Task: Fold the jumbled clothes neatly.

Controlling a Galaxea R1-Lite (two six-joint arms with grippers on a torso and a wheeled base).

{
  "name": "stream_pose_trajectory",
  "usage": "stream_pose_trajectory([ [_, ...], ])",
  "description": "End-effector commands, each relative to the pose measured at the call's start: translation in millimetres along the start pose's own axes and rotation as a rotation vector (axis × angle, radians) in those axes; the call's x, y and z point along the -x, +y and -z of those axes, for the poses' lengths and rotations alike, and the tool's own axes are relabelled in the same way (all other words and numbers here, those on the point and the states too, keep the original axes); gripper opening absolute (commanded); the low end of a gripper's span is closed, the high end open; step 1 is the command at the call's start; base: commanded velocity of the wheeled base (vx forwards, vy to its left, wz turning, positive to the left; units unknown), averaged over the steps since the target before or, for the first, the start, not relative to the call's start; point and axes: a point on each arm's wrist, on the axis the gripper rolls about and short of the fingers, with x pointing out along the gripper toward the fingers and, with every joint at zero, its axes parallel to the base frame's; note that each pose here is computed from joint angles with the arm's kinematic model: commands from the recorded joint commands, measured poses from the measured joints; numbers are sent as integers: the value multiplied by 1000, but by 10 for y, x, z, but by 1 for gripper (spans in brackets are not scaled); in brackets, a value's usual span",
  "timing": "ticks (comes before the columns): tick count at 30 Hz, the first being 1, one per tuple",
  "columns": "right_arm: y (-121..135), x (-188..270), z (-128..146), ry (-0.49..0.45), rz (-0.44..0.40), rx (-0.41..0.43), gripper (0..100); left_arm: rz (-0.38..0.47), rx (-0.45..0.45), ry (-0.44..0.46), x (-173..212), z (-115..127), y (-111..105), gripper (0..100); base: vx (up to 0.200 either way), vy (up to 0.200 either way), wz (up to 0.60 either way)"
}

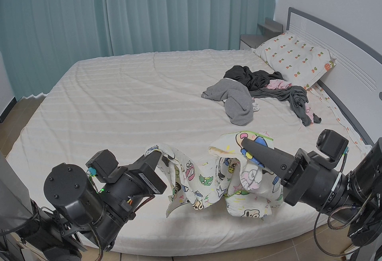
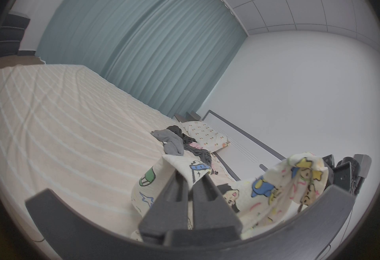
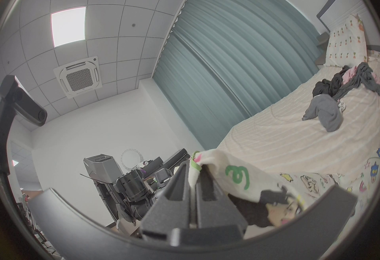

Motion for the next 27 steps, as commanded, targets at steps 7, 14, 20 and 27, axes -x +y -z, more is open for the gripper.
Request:
stream_pose_trajectory([
  [7,-3,-5,6,-2,-3,0,0,-6,-20,0,-11,17,33,0,29,0,0],
  [14,2,-1,0,-5,-4,2,0,-6,-31,2,-19,26,30,0,200,0,0],
  [20,4,1,-3,-6,-5,2,0,-6,-35,14,6,47,32,0,133,0,0],
  [27,-6,-4,12,0,-1,1,0,-6,-41,27,36,66,40,0,0,0,0],
])
